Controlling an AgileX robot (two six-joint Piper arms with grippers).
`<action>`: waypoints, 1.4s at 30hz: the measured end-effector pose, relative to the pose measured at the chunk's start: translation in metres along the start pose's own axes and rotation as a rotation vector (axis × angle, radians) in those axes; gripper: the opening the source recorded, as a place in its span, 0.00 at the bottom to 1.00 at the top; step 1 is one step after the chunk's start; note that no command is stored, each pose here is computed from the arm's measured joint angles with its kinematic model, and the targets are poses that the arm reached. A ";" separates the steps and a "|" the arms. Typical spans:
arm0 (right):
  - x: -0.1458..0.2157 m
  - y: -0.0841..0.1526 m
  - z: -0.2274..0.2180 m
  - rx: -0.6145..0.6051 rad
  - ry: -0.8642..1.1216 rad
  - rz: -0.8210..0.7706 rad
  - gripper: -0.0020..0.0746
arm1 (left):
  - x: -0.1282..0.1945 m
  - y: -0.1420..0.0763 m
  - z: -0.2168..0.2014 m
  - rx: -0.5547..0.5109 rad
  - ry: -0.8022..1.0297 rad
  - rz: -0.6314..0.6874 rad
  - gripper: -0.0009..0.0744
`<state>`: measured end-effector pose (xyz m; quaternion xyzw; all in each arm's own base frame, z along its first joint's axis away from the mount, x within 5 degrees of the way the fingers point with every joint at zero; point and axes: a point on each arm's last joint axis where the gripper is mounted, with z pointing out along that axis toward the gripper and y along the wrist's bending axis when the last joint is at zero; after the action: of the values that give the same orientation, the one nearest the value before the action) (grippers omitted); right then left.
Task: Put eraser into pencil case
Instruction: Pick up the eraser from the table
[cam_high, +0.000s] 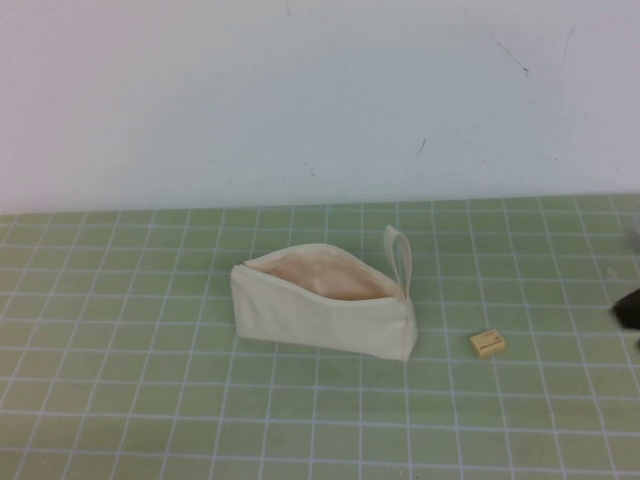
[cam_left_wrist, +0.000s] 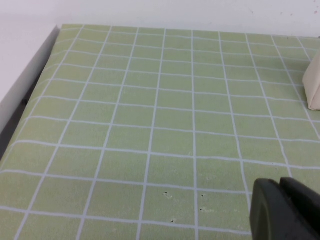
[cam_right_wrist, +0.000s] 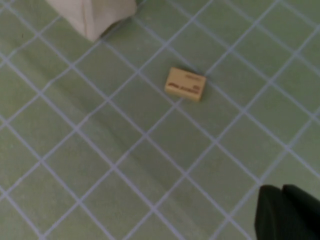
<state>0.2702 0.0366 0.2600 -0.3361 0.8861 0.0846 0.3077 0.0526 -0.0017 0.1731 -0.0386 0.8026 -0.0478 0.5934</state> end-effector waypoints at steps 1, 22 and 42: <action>-0.001 0.002 0.016 -0.018 0.022 -0.021 0.03 | 0.000 0.000 0.000 0.000 0.000 0.000 0.01; -0.035 0.024 0.147 -0.047 0.104 -0.098 0.75 | 0.000 0.000 0.000 0.000 0.000 -0.001 0.01; -0.036 0.022 0.176 -0.123 0.193 0.031 0.44 | 0.000 0.000 0.000 0.000 0.000 -0.001 0.01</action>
<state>0.3636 0.1358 0.1402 -0.3474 0.9098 0.1110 0.1983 0.0526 -0.0017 0.1731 -0.0391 0.8026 -0.0482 0.5933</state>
